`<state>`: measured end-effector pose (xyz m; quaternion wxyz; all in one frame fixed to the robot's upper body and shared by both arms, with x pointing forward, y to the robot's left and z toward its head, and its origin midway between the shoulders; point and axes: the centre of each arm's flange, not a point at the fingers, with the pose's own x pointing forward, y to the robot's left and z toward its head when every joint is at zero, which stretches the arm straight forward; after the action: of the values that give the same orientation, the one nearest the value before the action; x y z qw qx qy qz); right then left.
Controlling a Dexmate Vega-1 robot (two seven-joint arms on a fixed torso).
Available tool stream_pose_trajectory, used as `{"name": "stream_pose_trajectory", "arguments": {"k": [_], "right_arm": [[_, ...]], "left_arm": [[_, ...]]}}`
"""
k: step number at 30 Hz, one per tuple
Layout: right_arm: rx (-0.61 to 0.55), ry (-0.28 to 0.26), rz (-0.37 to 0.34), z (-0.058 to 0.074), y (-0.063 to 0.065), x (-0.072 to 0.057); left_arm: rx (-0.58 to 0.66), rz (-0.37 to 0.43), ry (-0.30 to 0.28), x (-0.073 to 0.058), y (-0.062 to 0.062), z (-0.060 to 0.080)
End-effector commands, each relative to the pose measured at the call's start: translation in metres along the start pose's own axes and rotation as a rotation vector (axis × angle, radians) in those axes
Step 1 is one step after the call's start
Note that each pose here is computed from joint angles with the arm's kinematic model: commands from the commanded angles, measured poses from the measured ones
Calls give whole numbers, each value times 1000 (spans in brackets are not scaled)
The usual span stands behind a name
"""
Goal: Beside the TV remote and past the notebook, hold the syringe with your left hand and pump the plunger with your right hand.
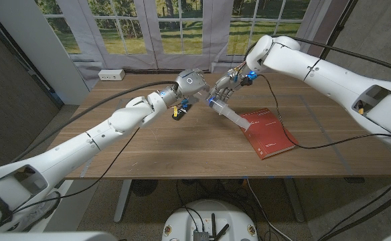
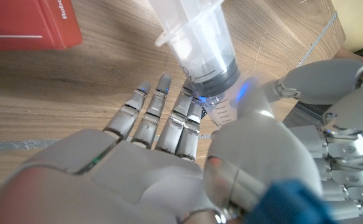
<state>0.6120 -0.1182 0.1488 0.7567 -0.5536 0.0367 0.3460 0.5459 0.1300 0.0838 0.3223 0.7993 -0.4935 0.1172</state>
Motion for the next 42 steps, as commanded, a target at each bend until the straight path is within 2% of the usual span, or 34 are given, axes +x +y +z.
{"name": "stream_pose_trajectory", "arguments": {"k": [1, 8, 14, 21, 28, 34, 42], "right_arm": [[-6, -19, 23, 1, -2, -4], [0, -26, 23, 0, -2, -4], [10, -39, 2, -1, -4, -10], [15, -56, -30, -2, -9, -21], [32, -48, -65, -10, -12, -32], [44, -19, -121, -18, -14, -47], [83, -2, -183, -32, -11, -64]], "left_arm": [[3, -7, -2, -1, -4, 0], [-3, -14, -4, -3, -5, 0], [-12, -7, 1, -4, -6, 0], [-19, -2, 13, -7, -8, -3], [-25, 18, 23, -8, -9, -5], [-39, 36, 39, -10, -10, -9], [-119, 59, 102, -15, -15, -15]]}}
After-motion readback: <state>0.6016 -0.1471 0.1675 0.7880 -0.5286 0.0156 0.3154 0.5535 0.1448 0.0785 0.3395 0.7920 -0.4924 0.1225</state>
